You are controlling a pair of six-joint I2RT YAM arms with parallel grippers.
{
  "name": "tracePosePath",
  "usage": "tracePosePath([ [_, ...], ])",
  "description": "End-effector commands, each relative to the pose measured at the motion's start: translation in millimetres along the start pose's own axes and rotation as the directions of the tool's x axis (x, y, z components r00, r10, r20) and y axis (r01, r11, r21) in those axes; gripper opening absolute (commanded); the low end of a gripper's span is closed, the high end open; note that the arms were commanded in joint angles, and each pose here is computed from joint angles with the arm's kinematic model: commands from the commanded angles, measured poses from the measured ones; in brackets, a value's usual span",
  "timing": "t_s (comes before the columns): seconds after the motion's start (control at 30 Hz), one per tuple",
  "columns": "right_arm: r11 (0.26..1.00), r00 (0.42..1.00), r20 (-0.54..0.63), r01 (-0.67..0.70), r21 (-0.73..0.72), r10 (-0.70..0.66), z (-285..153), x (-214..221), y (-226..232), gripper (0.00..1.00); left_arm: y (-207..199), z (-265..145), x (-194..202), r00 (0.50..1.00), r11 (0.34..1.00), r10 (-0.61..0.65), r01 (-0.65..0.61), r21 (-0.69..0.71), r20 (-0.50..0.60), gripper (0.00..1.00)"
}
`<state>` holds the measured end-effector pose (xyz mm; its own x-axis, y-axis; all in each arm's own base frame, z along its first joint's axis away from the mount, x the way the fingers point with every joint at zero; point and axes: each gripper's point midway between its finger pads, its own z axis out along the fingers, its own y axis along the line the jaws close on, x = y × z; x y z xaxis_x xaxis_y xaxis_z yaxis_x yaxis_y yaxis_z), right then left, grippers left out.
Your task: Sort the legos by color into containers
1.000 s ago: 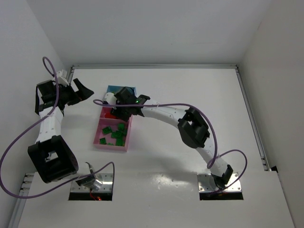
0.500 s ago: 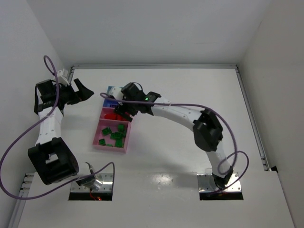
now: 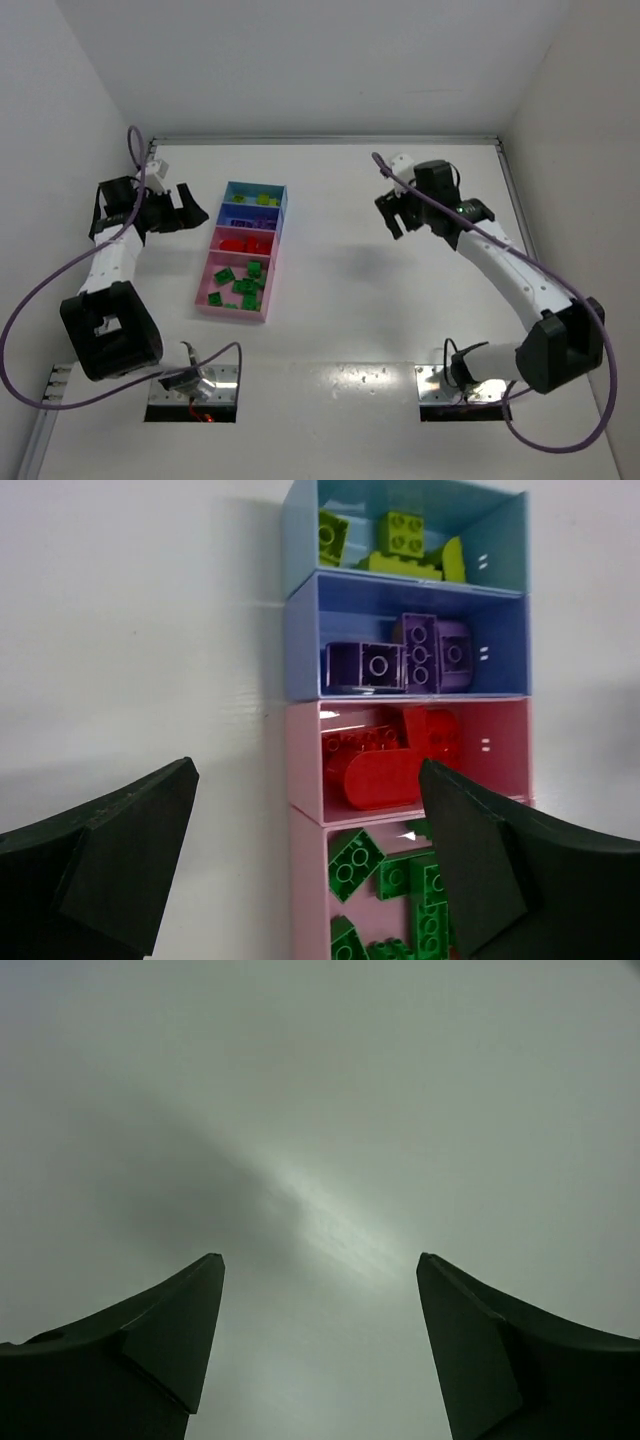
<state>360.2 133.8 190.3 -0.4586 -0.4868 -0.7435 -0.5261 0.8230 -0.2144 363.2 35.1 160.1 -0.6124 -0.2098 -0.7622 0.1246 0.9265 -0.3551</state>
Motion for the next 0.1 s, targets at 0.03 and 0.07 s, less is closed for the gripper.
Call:
tracePosePath([
  [0.03, 0.994, 0.993, -0.05, -0.112, -0.017, 0.111, -7.5, 52.9, -6.1, 0.78, 12.6, 4.9, 8.0, 0.998, 0.997, 0.057, -0.058, -0.041, -0.024, 1.0],
  [0.07, 0.99, 0.989, -0.053, -0.14, -0.014, 0.139, -11.7, 61.7, -7.2, 0.78, 13.1, 3.0, 3.6, 0.998, 0.996, 0.068, -0.068, -0.052, -0.009, 1.0],
])
